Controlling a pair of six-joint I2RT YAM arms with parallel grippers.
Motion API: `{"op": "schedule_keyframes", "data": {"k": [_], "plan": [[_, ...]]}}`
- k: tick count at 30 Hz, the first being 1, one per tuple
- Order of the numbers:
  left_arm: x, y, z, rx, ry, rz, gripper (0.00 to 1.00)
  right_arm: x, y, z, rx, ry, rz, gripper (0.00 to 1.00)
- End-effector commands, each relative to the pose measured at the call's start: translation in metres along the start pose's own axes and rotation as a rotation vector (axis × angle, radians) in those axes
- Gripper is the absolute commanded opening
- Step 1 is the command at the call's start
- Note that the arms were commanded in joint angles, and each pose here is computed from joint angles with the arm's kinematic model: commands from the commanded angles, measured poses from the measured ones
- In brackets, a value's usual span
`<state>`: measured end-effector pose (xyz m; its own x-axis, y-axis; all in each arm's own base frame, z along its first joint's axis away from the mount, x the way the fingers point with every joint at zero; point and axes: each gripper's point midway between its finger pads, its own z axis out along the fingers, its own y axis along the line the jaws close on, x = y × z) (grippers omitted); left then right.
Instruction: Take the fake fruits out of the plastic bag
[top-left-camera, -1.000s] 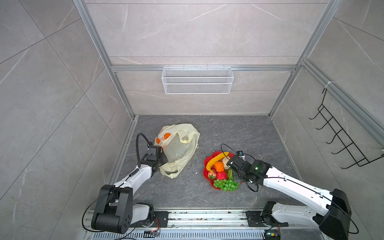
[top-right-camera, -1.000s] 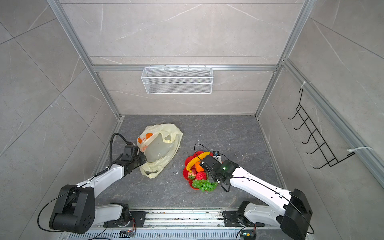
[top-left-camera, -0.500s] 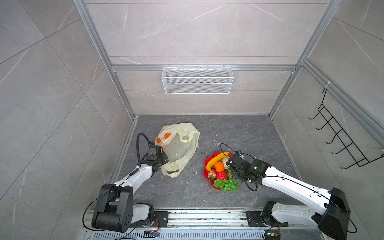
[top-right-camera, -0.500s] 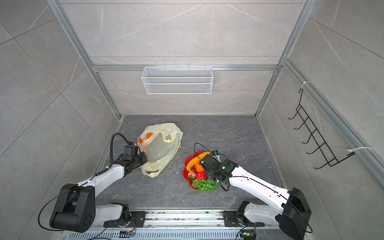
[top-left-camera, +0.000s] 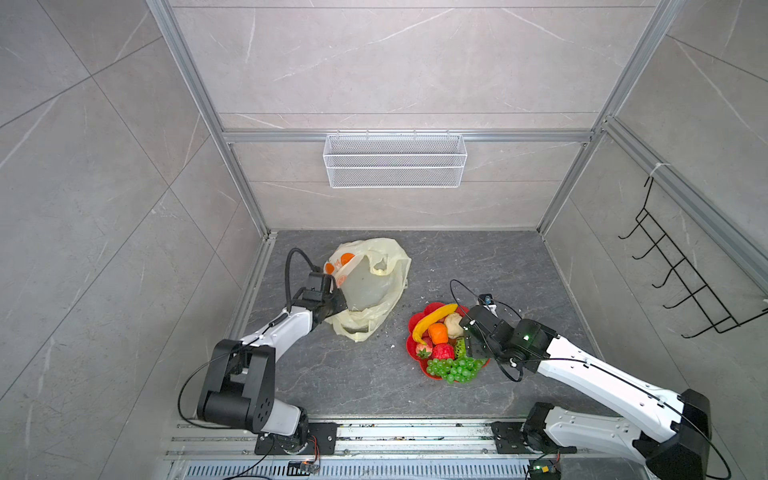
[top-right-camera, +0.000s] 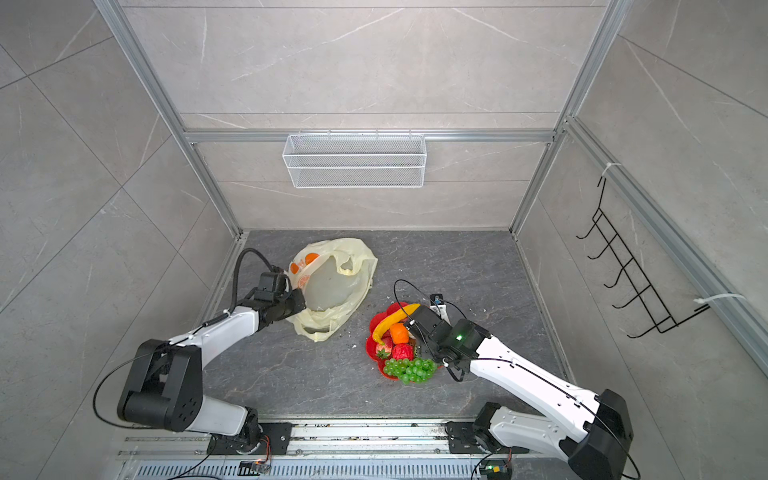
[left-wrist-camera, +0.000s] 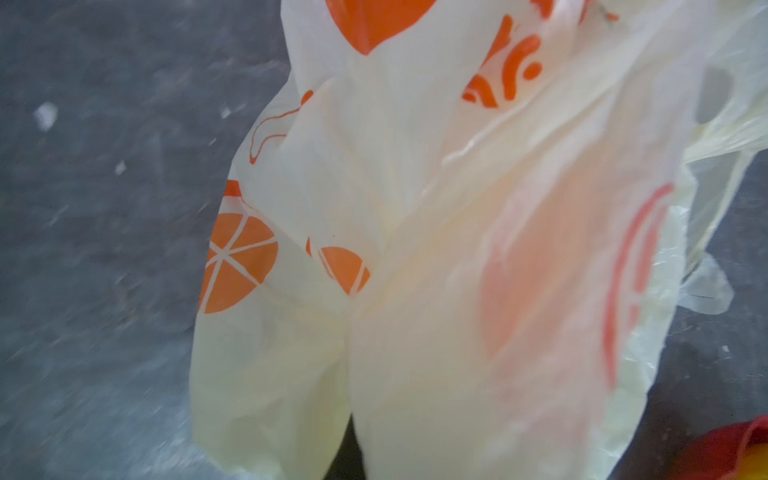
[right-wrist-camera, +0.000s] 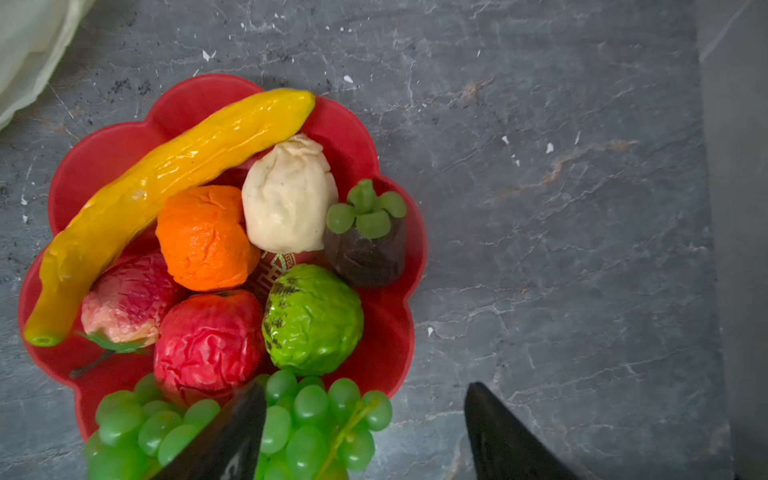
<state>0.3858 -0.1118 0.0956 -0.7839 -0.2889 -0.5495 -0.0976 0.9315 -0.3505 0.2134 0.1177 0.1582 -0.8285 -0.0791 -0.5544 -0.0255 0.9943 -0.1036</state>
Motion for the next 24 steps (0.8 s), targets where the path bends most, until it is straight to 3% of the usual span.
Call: {"op": "schedule_keyframes", "data": {"k": [1, 8, 12, 14, 20, 24], "plan": [[-0.024, -0.043, 0.009, 0.066, 0.025, 0.097, 0.00, -0.017, -0.021, -0.019, 0.048, -0.091, 0.043, 0.84], [-0.071, -0.132, 0.046, 0.171, 0.086, 0.257, 0.00, -0.016, -0.043, -0.037, 0.015, -0.201, 0.143, 0.85], [-0.088, -0.160, 0.068, 0.169, 0.104, 0.329, 0.04, -0.010, -0.050, -0.039, -0.017, -0.240, 0.191, 0.85], [-0.101, -0.168, 0.075, 0.159, 0.099, 0.339, 0.12, -0.008, -0.051, -0.038, -0.022, -0.248, 0.201, 0.85], [-0.129, -0.172, 0.066, 0.058, 0.065, 0.344, 0.52, -0.005, -0.048, -0.031, -0.012, -0.232, 0.185, 0.86], [-0.137, -0.170, 0.043, 0.018, 0.043, 0.319, 0.67, -0.005, -0.043, -0.025, -0.018, -0.230, 0.177, 0.86]]}}
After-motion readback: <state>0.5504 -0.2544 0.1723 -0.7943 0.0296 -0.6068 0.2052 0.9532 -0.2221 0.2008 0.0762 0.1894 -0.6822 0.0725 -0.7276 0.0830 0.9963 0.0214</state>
